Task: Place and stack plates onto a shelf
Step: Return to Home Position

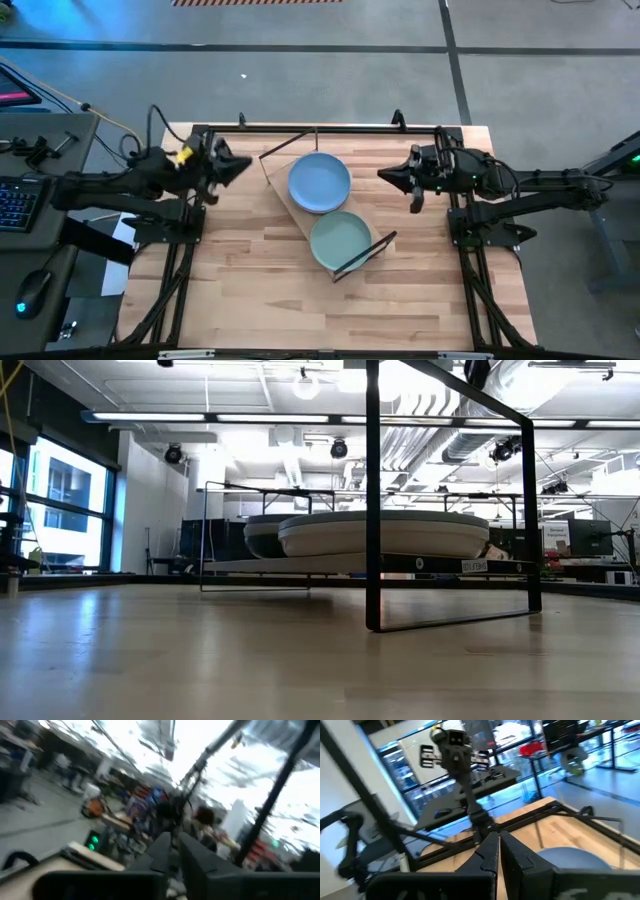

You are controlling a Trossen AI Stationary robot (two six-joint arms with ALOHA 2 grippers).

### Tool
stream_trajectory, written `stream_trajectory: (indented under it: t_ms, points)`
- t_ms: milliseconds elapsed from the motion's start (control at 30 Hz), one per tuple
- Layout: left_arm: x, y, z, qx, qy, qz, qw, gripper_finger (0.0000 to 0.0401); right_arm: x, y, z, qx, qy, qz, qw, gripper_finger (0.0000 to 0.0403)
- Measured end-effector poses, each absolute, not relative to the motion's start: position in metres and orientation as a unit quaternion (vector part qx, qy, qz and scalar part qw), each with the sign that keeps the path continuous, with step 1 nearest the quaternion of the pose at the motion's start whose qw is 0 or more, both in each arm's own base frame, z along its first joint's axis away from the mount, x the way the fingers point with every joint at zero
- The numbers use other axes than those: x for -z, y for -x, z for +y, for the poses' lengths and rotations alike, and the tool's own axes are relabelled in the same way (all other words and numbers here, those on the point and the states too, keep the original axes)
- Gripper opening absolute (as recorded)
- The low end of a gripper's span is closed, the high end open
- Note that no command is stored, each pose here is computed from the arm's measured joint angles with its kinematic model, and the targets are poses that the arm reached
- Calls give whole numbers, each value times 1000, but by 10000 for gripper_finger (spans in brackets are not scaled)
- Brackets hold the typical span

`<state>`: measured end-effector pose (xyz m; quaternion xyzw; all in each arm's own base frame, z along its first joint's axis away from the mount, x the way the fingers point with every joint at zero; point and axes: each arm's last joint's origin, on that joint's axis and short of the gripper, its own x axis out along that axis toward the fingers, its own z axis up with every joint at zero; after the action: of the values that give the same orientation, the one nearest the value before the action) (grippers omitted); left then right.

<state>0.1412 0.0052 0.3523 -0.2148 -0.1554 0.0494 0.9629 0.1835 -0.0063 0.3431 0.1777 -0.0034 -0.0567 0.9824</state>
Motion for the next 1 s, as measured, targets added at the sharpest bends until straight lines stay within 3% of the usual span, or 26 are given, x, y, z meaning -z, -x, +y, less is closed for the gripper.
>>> stream_trajectory:
  t_ms: [67,367,667,1000]
  points:
    - [-345,-147,0,-37,217,-135,966,8,-343,-184,-5,41,-178,-1,983,0]
    - [-330,-162,-8,-52,211,-102,971,1,-343,-184,-5,35,-166,1,986,0]
    - [-333,-156,-7,-54,181,-112,976,0,-343,-184,-5,35,-165,1,986,0]
    - [-322,-137,-4,-93,154,-39,983,0,-343,-184,-5,35,-167,1,985,0]
